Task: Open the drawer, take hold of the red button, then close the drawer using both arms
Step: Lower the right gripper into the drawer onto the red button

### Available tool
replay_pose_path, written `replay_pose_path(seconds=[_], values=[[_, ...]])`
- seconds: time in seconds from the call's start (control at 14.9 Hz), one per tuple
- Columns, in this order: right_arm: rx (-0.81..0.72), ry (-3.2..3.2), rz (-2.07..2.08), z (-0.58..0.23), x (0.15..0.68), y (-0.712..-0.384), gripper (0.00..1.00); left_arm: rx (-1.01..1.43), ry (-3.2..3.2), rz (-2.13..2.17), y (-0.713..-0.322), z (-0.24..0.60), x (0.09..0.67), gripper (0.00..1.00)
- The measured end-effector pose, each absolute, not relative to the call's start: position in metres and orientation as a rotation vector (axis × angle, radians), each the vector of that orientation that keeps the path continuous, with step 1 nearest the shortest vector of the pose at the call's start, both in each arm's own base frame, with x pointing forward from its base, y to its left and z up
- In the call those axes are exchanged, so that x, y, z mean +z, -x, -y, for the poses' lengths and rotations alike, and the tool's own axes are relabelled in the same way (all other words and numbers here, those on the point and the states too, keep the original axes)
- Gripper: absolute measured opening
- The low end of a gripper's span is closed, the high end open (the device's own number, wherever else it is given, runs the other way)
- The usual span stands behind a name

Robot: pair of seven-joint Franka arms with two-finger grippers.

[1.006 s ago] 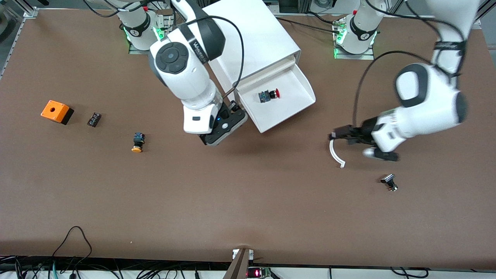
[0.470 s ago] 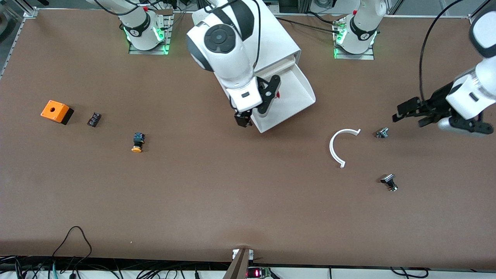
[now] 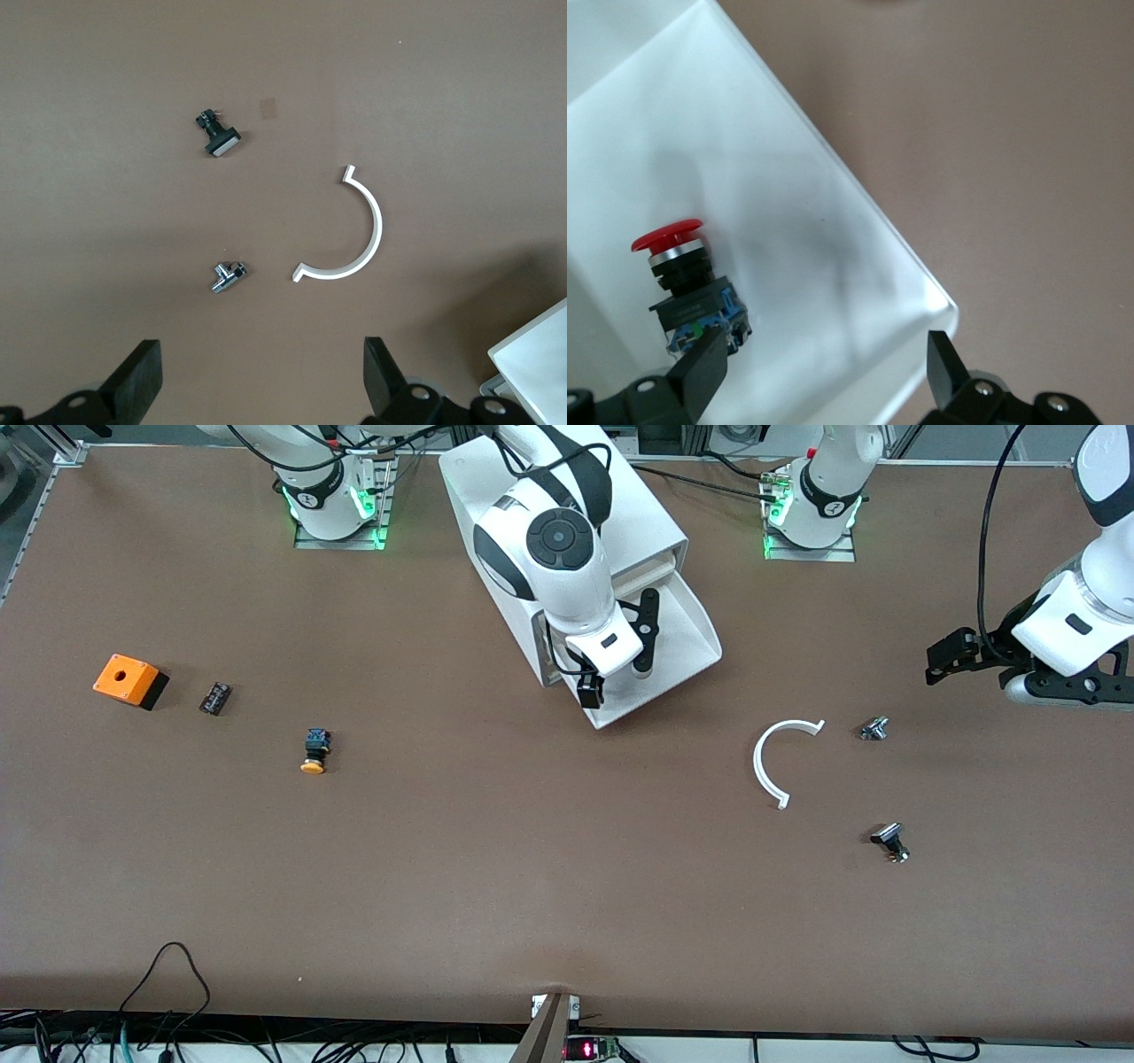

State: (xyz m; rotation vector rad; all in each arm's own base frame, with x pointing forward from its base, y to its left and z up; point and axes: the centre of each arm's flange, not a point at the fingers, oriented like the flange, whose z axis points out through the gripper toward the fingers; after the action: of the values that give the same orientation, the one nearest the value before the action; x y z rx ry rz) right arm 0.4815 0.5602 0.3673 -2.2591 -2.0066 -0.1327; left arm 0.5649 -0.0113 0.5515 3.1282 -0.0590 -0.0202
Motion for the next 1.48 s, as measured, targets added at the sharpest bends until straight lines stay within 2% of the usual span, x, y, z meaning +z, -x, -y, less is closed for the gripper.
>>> replay_pose_path(seconds=[0.54,1.48], values=[[-0.076,2.199,2.130,-0.591,0.341,-0.443,1.00,-0.021,-3.128,0.053,-0.565,0.010,0.551,1.00],[-0.078,2.231,2.130,-0.584,0.329,-0.456,1.00,-0.026,-3.127,0.044,-0.569,0.011,0.551,1.00]])
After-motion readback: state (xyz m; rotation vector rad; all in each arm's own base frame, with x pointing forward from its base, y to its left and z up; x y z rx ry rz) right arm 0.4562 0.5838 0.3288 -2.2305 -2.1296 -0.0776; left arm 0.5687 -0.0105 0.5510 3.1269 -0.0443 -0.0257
